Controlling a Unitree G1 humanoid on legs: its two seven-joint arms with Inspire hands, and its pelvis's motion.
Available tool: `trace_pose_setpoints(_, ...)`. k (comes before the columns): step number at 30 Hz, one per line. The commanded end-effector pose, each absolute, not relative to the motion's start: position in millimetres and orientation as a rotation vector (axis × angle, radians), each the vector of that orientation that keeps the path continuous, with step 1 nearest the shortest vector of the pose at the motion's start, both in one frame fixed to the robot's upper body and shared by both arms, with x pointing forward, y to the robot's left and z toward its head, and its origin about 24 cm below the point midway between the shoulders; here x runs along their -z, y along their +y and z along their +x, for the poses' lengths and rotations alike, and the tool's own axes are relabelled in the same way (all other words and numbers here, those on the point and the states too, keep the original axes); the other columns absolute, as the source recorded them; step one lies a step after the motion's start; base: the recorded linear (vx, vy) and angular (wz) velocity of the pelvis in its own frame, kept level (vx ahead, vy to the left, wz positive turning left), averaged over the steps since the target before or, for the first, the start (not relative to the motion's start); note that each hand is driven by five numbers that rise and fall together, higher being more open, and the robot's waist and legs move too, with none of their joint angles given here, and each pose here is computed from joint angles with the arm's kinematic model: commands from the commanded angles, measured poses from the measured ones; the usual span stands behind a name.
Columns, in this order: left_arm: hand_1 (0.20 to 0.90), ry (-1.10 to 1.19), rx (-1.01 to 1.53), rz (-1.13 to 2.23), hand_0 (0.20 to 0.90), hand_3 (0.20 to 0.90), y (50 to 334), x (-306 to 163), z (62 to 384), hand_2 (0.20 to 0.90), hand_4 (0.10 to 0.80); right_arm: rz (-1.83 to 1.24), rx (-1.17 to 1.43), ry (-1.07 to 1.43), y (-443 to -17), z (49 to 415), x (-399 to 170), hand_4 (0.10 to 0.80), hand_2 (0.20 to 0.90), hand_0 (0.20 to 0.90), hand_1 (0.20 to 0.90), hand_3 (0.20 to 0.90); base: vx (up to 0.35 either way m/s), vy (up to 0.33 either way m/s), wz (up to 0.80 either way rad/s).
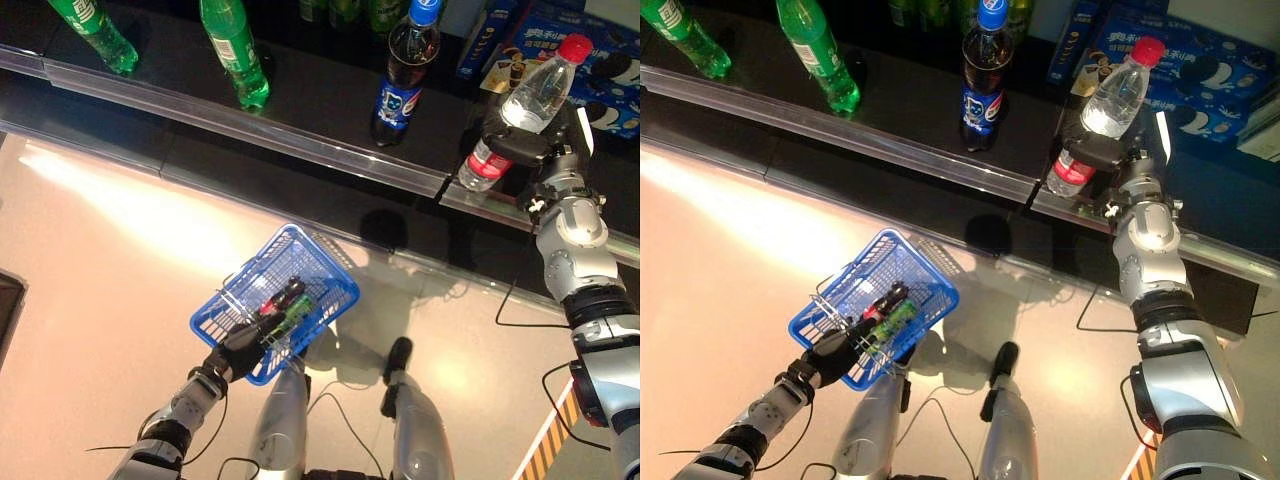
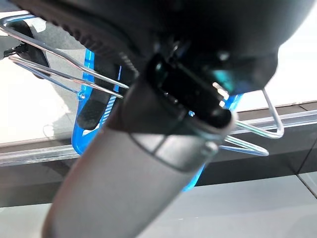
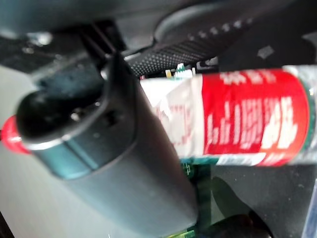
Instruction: Pick up the drink and place into the basket.
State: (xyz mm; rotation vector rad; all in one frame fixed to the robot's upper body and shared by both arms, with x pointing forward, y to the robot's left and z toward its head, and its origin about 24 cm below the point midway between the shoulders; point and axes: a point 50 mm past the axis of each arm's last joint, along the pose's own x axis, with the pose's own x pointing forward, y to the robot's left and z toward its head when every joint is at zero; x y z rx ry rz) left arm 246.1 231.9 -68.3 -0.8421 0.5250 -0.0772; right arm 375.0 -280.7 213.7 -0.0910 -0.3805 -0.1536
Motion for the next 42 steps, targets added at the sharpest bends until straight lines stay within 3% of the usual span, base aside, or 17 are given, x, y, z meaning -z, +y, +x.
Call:
trace_pose_setpoints(1,0.3,0.575,0.286,-0.86,0.3,0.2,218,76,224,0.3,0.1,-0.144,0.149,-0.639,-283,365,-286,0.1,0.3,0.3,0.3,0.2,-0.007,0.005,0.03)
trace_pose_setpoints(20,0.3,0.576,0.265,-0.871,0.3,0.2,214,85,209,0.3,0.1,-0.194,0.042,-0.751,-263,348,-287,0.1,0.3,0.3,0.3,0.2,0.011,0.002,0.0)
trace_pose_setpoints(31,0.3,0.608,0.197,-0.9,0.3,0.2,213,97,189,0.3,0.1,-0.196,-0.077,-0.726,-246,332,-256,0.1,0.3,0.3,0.3,0.2,0.076,0.026,-0.05)
trace_pose_setpoints(42,0.3,0.532,0.18,-0.942,0.3,0.2,212,90,194,0.3,0.1,-0.191,-0.145,-0.679,-230,320,-229,0.1,0.3,0.3,0.3,0.2,0.038,-0.002,0.07)
